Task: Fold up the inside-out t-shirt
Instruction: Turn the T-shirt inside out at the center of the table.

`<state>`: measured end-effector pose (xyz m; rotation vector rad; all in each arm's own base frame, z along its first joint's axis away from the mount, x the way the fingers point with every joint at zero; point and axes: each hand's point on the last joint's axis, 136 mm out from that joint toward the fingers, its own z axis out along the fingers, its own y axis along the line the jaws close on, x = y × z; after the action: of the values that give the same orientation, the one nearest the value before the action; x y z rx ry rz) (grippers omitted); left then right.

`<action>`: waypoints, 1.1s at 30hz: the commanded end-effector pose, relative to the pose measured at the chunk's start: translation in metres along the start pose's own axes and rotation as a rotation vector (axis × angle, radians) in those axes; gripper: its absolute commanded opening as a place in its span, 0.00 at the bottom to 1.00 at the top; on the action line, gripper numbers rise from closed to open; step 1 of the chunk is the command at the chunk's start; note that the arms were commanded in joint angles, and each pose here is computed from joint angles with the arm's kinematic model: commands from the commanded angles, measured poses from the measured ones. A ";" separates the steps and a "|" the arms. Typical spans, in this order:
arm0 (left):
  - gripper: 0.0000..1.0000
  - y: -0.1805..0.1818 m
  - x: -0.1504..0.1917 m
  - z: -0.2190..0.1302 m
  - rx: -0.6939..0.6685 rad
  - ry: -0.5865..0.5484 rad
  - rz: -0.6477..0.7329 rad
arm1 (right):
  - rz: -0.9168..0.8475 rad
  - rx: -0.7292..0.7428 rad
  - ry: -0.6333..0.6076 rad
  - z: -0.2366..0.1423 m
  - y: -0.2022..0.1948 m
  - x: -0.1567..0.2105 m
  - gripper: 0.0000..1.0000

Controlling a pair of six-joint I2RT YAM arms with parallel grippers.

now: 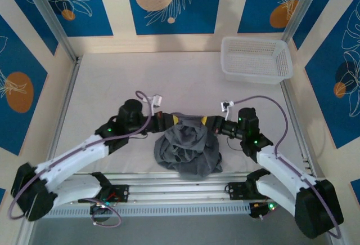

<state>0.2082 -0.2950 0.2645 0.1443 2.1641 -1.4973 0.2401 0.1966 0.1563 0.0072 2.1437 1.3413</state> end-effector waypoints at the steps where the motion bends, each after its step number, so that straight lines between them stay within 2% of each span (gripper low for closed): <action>1: 0.00 -0.056 -0.017 -0.028 0.157 -0.054 0.024 | -0.059 -0.083 0.036 -0.004 0.007 0.009 0.01; 3: 0.00 -0.051 -0.014 -0.030 0.135 -0.047 0.033 | -0.136 -0.141 0.010 -0.012 0.035 0.001 0.19; 6: 0.00 -0.036 -0.007 -0.023 0.082 -0.013 0.050 | -0.282 -0.128 -0.102 -0.030 0.064 -0.015 0.34; 10: 0.00 -0.036 -0.005 -0.016 0.089 0.017 0.064 | -0.528 -0.140 -0.243 -0.047 0.098 -0.017 0.36; 13: 0.00 -0.037 -0.007 -0.013 0.087 0.023 0.075 | -0.768 -0.138 -0.244 -0.042 0.111 0.002 0.34; 16: 0.00 -0.041 -0.008 -0.012 0.092 0.030 0.086 | -1.051 -0.050 -0.201 -0.028 0.098 0.019 0.42; 18: 0.00 -0.041 -0.008 -0.014 0.086 0.033 0.093 | -1.204 0.079 -0.206 -0.021 0.073 0.014 0.43; 21: 0.00 -0.040 -0.006 -0.015 0.076 0.042 0.096 | -1.304 0.081 -0.200 -0.015 0.068 0.011 0.45; 27: 0.00 -0.040 -0.008 -0.014 0.078 0.035 0.086 | -1.230 -0.127 -0.121 0.007 0.088 0.019 0.57; 29: 0.00 -0.042 -0.010 -0.013 0.087 0.026 0.082 | -1.204 -0.194 -0.129 0.012 0.099 0.019 0.53; 30: 0.00 -0.042 -0.011 -0.014 0.084 0.016 0.083 | -1.188 -0.223 -0.134 0.013 0.104 0.018 0.46; 31: 0.00 -0.041 -0.013 -0.016 0.076 0.004 0.083 | -1.175 -0.239 -0.137 0.014 0.108 0.016 0.36; 33: 0.00 -0.033 -0.018 -0.021 0.023 -0.020 0.079 | -1.138 -0.261 -0.130 0.013 0.114 0.014 0.03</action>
<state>0.1976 -0.2950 0.2845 0.2471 2.1578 -1.5067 0.2060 0.2563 0.1906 -1.0445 1.5441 0.7329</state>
